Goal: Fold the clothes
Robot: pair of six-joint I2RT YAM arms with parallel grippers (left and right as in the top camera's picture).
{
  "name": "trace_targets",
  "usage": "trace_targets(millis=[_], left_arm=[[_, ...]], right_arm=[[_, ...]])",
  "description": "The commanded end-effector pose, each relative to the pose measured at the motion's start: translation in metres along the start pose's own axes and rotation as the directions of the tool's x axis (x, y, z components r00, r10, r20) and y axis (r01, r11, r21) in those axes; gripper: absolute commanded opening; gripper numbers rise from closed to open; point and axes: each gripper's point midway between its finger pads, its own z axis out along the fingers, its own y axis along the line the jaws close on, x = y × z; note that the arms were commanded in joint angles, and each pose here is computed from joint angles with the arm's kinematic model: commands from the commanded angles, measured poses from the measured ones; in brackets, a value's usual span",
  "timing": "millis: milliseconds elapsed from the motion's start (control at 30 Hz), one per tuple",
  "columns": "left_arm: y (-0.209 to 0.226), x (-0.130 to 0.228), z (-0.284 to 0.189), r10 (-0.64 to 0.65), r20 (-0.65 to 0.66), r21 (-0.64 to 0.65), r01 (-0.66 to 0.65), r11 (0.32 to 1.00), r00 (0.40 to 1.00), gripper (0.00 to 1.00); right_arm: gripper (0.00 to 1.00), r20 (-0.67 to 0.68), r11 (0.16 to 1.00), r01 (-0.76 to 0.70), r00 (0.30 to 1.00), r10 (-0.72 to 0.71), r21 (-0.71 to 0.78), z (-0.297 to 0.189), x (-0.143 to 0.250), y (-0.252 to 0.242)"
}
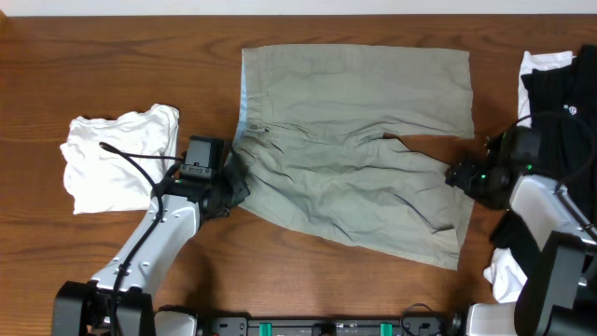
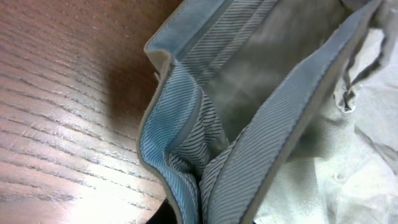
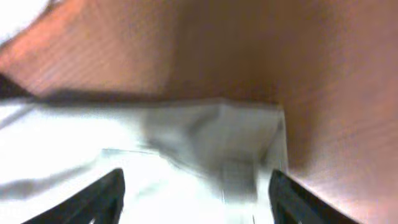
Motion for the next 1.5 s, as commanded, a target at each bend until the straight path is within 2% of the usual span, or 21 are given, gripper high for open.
trace_targets(millis=[0,167,300,600,700,800,867,1033,1100,1467], left_arm=[[0.000,-0.002,-0.001,-0.001,0.014,-0.004,0.001,1.000,1.000,0.12],[0.000,-0.002,-0.001,0.004,0.013,-0.004,-0.004,1.000,1.000,0.13],[0.000,-0.002,-0.001,0.036,0.011,-0.007,-0.036,0.999,0.999,0.17],[0.006,0.005,-0.001,0.037,-0.016,-0.027,-0.037,0.999,0.999,0.17],[0.006,0.005,-0.001,0.054,-0.018,-0.027,-0.054,0.998,0.998,0.17],[0.007,0.006,-0.001,0.053,-0.023,-0.032,-0.054,0.998,0.998,0.22],[0.007,0.007,-0.001,0.052,-0.026,-0.033,-0.053,0.998,0.998,0.23],[0.007,0.007,-0.001,0.052,-0.026,-0.033,-0.053,0.998,0.998,0.24],[0.007,0.007,-0.001,0.052,-0.026,-0.034,-0.053,0.998,0.998,0.24],[0.007,0.007,-0.001,0.052,-0.026,-0.033,-0.053,0.998,0.998,0.25]], right_arm=[[0.75,0.019,0.999,0.036,0.999,-0.036,0.003,-0.032,-0.012,0.008],[0.77,-0.015,1.000,0.027,1.000,-0.027,0.012,-0.076,0.014,0.009],[0.80,-0.090,0.998,-0.051,0.995,0.054,0.033,-0.098,0.053,0.003],[0.81,-0.261,0.982,-0.187,0.947,0.185,0.016,-0.082,0.140,-0.008],[0.82,-0.257,0.972,-0.236,0.938,0.232,0.015,-0.074,0.149,-0.011],[0.82,-0.211,0.955,-0.273,0.933,0.291,0.111,-0.070,0.153,-0.030],[0.87,-0.180,0.936,-0.307,0.924,0.336,0.171,-0.068,0.153,-0.040],[0.92,-0.115,0.931,-0.298,0.938,0.326,0.208,-0.059,0.146,-0.053],[0.95,-0.099,0.934,-0.298,0.942,0.321,0.199,-0.054,0.144,-0.053],[0.96,-0.144,0.947,-0.309,0.937,0.319,0.089,-0.030,0.156,-0.041]])
